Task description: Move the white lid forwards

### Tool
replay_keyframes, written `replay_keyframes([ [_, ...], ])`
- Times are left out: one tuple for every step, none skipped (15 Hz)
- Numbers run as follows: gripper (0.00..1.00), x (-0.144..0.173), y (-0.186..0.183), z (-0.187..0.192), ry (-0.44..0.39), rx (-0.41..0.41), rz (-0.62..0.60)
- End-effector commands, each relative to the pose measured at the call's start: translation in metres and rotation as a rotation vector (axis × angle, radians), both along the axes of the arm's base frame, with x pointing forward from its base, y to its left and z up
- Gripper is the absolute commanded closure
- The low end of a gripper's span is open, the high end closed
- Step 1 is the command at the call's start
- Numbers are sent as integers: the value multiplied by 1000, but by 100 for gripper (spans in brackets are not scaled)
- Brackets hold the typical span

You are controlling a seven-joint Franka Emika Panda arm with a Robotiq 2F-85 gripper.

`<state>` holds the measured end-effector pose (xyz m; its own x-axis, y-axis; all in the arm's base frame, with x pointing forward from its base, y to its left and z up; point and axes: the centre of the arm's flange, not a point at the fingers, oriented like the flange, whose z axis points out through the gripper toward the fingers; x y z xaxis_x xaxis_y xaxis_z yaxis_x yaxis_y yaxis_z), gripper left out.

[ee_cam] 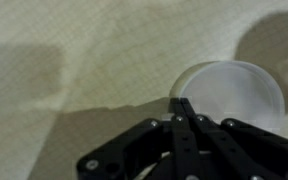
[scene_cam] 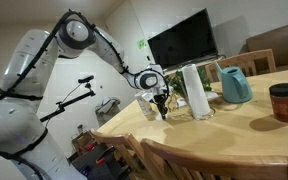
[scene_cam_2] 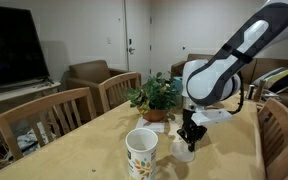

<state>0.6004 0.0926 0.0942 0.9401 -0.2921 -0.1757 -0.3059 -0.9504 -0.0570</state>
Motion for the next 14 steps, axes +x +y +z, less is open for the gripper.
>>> replay_keyframes([
  [100, -20, -7, 25, -23, -1, -19],
  [100, -28, -11, 34, -33, -5, -23],
  [100, -35, -14, 43, -45, -17, -29],
  [100, -46, -19, 55, -58, -39, -32],
  [100, -55, -23, 66, -61, -57, -36],
  [100, -64, -28, 77, -63, -72, -31],
  [100, -73, -33, 87, -59, -91, -19],
  [100, -80, -38, 95, -54, -105, -17],
  [100, -87, -41, 104, -50, -118, 3],
  [100, -93, -44, 111, -45, -131, 17],
  [100, -98, -46, 115, -30, -138, 41],
  [100, -102, -48, 119, -13, -156, 58],
  [100, -105, -49, 121, 17, -176, 80],
  [100, -108, -49, 122, 58, -209, 78],
])
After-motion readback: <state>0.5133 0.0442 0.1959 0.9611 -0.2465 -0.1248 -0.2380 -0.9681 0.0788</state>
